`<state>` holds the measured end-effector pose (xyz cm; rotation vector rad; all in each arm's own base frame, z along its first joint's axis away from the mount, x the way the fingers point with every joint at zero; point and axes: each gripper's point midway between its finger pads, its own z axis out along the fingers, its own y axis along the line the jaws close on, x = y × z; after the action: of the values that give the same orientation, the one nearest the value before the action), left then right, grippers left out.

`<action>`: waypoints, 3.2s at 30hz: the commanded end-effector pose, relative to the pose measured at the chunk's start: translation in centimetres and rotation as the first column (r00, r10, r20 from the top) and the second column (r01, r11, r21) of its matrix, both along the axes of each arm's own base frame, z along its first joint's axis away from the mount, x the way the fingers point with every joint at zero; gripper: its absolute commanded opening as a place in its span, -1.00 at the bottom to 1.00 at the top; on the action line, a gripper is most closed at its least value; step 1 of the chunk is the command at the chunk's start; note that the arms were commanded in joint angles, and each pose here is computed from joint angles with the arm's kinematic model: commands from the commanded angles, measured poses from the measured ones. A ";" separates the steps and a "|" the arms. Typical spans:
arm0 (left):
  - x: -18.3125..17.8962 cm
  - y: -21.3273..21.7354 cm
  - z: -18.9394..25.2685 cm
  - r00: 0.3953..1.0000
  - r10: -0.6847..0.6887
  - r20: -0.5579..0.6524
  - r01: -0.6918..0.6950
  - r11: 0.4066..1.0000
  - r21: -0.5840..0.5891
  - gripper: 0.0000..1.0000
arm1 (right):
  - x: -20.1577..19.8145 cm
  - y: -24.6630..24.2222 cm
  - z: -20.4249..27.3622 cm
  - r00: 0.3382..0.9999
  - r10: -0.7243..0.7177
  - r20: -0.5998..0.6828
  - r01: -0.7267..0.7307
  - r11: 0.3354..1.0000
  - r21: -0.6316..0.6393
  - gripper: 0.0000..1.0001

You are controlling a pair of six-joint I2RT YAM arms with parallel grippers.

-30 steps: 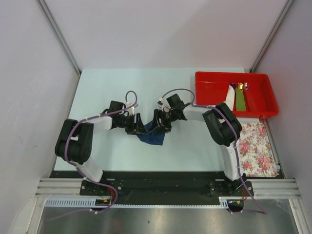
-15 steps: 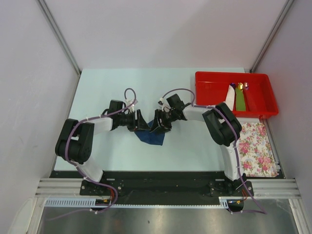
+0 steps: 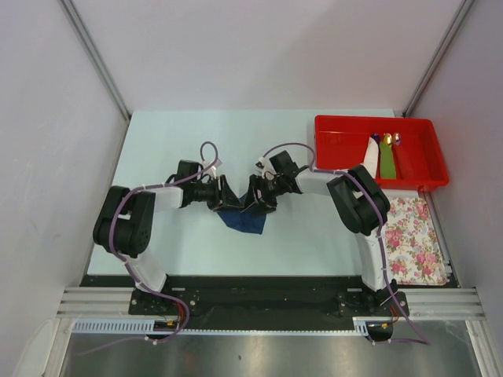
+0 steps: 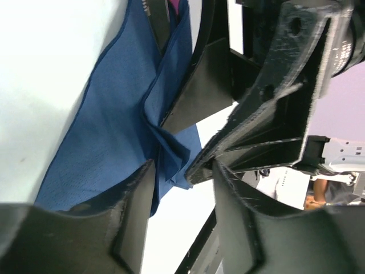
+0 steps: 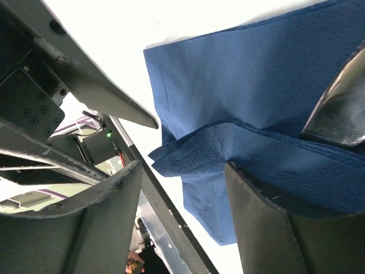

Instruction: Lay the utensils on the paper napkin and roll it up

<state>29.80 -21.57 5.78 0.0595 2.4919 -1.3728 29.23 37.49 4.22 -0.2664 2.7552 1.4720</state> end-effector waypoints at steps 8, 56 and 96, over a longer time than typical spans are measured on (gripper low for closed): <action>1.3 0.3 1.7 0.993 0.083 0.087 -0.080 0.996 -0.038 -0.04 | 0.3 -0.2 -1.9 0.999 0.000 0.032 0.001 0.999 -0.038 0.41; -1.7 -4.1 -1.4 -0.058 -0.935 0.351 -0.047 0.354 0.934 -0.71 | 0.6 0.0 -0.9 1.000 -0.014 -0.012 0.014 1.000 0.019 0.34; -2.9 -3.1 4.4 0.457 -0.642 0.616 0.235 0.755 0.613 -0.19 | 3.5 -2.4 -2.9 0.985 -0.004 0.170 0.039 0.978 -0.203 -0.66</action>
<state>26.16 -23.40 3.52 1.6349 1.7605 -0.1814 31.70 35.44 2.17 -0.3022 2.7739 1.2204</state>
